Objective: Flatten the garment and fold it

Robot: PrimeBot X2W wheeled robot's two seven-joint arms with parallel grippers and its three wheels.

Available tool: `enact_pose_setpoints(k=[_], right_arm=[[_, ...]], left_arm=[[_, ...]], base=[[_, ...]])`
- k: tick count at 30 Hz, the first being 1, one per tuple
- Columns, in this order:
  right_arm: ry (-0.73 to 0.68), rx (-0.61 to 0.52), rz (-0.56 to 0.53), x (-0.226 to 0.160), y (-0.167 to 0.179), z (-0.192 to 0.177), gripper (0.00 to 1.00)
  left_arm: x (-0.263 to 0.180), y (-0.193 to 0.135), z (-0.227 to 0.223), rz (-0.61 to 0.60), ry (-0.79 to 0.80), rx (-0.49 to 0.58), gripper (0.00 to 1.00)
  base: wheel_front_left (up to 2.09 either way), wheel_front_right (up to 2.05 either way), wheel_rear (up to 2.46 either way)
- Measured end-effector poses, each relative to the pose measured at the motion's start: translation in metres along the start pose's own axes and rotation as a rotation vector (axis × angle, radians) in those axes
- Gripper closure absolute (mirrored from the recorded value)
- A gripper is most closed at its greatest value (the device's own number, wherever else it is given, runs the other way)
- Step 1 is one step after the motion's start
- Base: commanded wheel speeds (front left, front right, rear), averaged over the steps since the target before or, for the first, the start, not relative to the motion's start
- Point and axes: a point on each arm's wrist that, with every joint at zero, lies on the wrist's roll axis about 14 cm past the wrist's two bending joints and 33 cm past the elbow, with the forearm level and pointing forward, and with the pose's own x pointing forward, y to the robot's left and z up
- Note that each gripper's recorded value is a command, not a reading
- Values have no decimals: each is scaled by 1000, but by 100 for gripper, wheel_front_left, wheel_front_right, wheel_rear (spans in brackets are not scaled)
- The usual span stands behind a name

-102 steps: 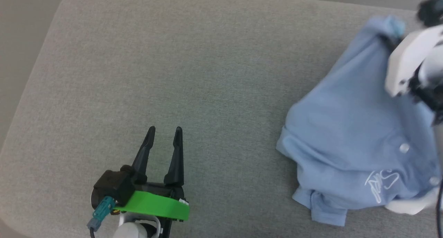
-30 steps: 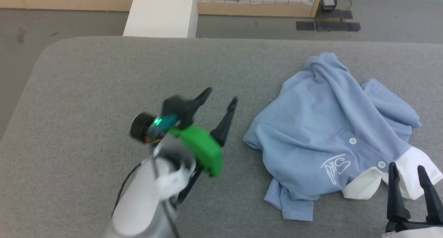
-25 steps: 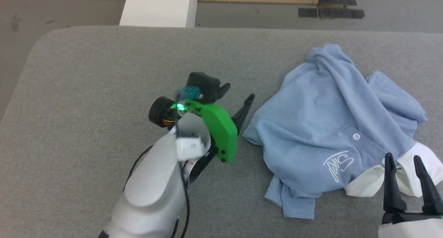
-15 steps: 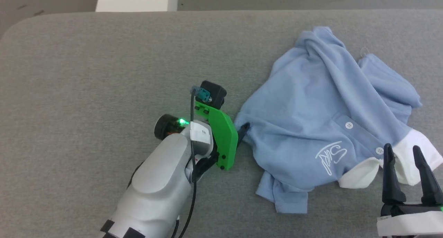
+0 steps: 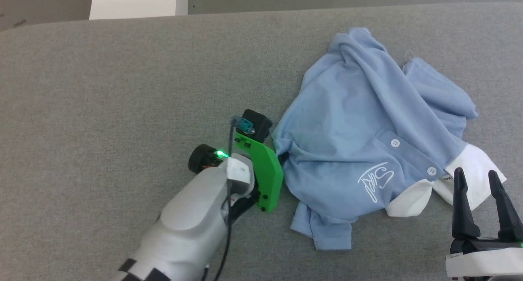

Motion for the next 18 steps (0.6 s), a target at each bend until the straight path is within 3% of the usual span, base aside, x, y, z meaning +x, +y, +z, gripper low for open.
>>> enact_pose_setpoints(k=[3, 12, 18], right_arm=[[-16, 2, 3, -2, 0, 5, 0], [2, 20, -10, -6, -2, -1, 0], [36, 20, -40, -3, -10, -15, 0]], left_arm=[[-14, 14, 15, 26, -55, 38, 100], [-83, 108, 104, 230, -178, 231, 100], [-75, 131, 120, 269, -252, 243, 100]], base=[[0, 0, 0], [0, 0, 0], [0, 0, 0]])
